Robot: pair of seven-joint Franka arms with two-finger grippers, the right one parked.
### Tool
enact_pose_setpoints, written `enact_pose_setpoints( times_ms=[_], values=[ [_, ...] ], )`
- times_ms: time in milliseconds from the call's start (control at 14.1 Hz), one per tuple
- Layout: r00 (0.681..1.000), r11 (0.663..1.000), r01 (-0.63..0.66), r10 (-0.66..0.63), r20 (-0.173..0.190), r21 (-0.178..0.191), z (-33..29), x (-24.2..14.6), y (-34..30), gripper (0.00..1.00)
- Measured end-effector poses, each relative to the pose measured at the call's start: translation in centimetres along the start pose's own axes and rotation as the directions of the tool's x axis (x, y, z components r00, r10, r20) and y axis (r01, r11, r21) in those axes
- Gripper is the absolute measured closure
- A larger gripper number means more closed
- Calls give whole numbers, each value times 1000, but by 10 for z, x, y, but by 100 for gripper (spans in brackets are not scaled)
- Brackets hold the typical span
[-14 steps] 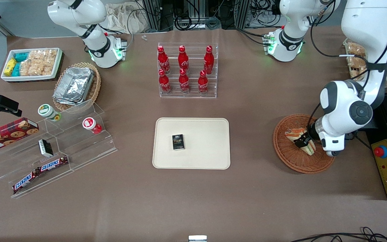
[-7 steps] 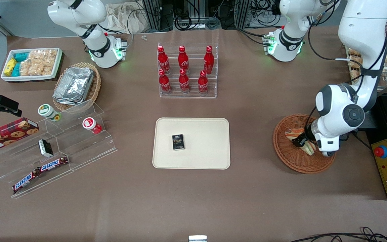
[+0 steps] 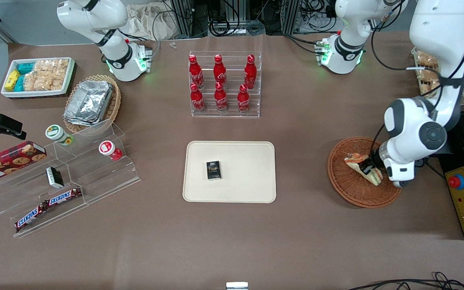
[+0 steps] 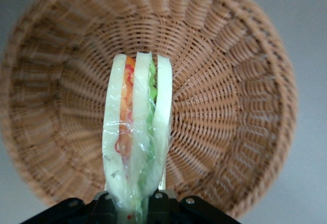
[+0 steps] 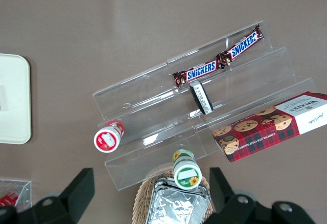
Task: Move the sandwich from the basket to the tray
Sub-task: 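Lift the sandwich with the left gripper and carry it over the cream tray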
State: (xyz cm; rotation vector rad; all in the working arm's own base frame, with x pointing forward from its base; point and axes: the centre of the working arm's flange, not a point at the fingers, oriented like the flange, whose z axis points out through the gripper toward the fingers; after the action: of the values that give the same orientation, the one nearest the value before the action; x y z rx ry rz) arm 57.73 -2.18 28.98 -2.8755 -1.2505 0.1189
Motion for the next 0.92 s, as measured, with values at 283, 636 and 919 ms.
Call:
enact_pose_setpoints(
  times_ms=[283, 636, 919],
  values=[
    [996, 996, -88, 88, 0, 17, -106, -31, 13, 81],
    [952, 951, -307, 307, 15, 19, -159, -130, 80, 84],
    [898, 899, -438, 437, 43, 5, -132, -196, 120, 84]
  ],
)
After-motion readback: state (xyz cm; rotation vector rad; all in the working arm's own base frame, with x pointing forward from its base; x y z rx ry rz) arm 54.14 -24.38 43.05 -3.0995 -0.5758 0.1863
